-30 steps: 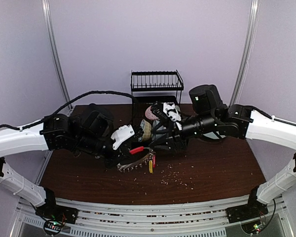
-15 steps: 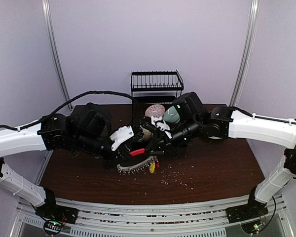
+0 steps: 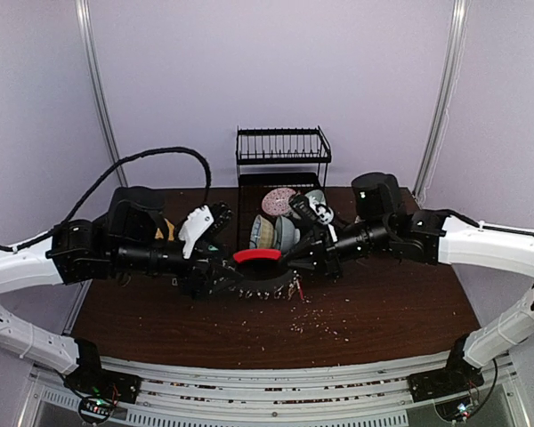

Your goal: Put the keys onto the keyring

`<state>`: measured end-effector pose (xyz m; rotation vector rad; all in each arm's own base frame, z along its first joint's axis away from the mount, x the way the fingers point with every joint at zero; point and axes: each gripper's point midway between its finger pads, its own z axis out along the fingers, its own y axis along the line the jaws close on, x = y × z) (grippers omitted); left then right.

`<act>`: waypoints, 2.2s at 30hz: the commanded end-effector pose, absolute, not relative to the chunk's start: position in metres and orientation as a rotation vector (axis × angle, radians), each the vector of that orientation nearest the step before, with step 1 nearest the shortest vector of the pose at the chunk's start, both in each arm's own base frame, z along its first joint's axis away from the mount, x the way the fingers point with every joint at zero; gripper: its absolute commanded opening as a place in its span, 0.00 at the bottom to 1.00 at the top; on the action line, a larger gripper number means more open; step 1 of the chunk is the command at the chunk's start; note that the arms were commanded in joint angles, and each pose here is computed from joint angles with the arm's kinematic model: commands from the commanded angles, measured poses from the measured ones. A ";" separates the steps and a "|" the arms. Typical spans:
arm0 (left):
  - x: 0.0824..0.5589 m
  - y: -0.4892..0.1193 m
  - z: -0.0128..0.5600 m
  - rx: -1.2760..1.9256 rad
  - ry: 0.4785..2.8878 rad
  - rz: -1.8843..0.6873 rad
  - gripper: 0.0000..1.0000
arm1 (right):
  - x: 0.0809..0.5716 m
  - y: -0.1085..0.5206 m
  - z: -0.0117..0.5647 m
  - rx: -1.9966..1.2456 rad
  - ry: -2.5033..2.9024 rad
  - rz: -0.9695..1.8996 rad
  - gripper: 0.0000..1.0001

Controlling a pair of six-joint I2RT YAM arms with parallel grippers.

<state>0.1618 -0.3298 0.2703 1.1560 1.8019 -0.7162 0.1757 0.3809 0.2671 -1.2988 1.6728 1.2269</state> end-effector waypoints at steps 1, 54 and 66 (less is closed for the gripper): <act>0.165 -0.324 0.335 0.930 1.529 -0.871 0.78 | 0.166 0.367 0.348 -1.051 1.368 1.452 0.00; 0.142 -0.333 0.329 1.105 1.461 -0.881 0.22 | 0.133 0.368 0.329 -1.304 1.387 1.318 0.00; 0.140 -0.340 0.330 1.105 1.436 -0.917 0.00 | 0.133 0.367 0.320 -1.327 1.412 1.298 0.00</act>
